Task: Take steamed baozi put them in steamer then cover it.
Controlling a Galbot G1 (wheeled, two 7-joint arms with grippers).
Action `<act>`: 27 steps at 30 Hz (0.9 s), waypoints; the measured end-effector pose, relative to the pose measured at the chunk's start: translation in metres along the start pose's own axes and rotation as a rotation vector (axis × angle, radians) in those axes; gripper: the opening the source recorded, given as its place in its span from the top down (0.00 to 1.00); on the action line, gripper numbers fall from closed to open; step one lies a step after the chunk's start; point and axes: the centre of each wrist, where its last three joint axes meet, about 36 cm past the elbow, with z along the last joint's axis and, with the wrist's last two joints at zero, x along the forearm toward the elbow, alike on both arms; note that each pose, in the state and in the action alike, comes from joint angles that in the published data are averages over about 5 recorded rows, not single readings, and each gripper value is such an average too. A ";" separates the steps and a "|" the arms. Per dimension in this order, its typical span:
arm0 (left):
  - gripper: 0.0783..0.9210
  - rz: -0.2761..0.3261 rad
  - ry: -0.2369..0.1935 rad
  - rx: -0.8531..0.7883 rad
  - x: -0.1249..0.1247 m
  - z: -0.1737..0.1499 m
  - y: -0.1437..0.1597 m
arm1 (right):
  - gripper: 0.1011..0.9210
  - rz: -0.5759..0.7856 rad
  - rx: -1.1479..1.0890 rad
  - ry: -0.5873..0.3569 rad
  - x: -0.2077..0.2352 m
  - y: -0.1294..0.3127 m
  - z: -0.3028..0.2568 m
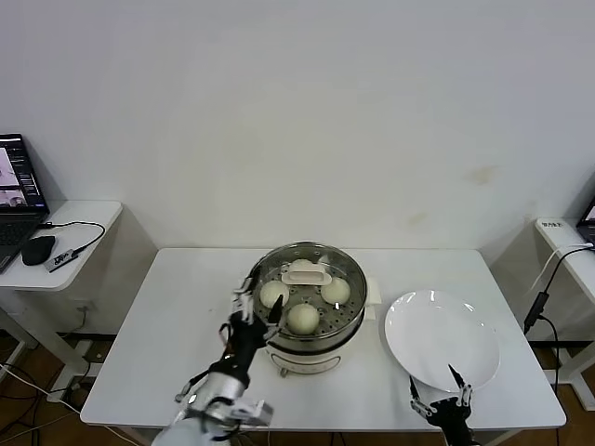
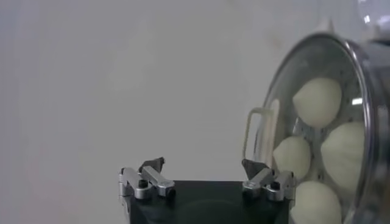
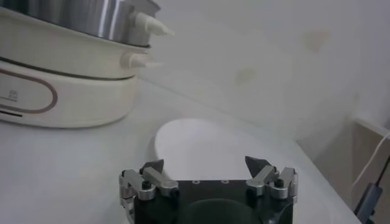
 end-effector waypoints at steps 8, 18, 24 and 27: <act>0.12 -0.055 0.071 0.456 0.039 0.045 -0.005 | 0.12 -0.034 -0.006 -0.029 0.006 0.000 -0.006; 0.12 -0.171 0.236 0.864 0.086 0.087 -0.044 | 0.12 -0.083 -0.052 -0.046 0.017 0.000 -0.016; 0.12 -0.214 0.304 0.974 0.108 0.101 -0.064 | 0.12 -0.105 -0.115 -0.051 0.021 0.004 -0.026; 0.12 -0.229 0.327 1.010 0.114 0.105 -0.071 | 0.12 -0.113 -0.145 -0.048 0.022 0.008 -0.030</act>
